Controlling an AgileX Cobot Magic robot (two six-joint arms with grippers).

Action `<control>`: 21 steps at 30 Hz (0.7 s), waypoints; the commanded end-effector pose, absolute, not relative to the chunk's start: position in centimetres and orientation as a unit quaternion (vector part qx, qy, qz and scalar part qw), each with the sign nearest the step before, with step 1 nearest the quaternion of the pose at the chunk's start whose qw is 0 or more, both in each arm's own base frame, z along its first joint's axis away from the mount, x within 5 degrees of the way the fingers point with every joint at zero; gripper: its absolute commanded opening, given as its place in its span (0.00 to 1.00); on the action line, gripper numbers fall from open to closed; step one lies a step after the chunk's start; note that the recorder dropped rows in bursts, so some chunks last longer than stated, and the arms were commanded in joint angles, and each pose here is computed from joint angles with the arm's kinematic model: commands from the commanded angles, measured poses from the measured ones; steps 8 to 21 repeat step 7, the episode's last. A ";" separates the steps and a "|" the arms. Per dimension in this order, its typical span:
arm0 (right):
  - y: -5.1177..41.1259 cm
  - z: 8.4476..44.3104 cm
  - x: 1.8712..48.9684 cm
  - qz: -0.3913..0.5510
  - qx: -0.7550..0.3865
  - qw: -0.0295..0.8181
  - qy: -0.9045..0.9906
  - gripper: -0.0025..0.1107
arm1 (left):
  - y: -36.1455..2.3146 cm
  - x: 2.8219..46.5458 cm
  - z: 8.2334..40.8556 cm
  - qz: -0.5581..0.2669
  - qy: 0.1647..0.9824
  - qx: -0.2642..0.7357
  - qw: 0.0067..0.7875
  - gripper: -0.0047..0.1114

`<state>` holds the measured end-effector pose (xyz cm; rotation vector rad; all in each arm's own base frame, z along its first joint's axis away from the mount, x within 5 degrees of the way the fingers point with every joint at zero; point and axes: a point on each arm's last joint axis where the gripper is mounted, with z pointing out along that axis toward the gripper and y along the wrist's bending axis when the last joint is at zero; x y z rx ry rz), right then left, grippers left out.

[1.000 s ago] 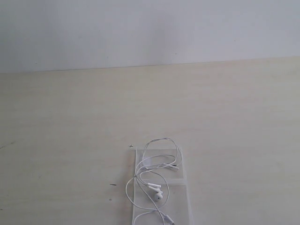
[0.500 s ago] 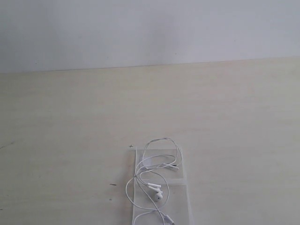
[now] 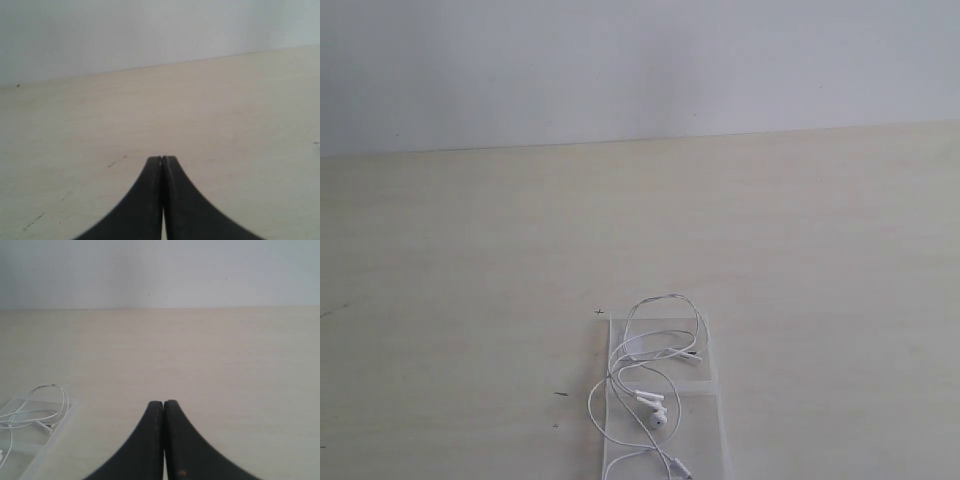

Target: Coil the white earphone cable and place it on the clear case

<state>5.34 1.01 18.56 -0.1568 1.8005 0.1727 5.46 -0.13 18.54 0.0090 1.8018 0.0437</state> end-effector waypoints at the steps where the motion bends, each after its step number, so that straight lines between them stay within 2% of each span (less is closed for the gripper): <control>1: 1.0 18.5 5.3 0.074 -0.066 0.618 0.780 0.02 | -0.1 5.4 18.5 0.018 0.783 0.000 0.622 0.04; 21: 1.0 18.5 5.3 0.074 -0.066 0.618 0.780 0.02 | -0.1 5.4 18.5 0.018 0.783 0.000 0.622 0.04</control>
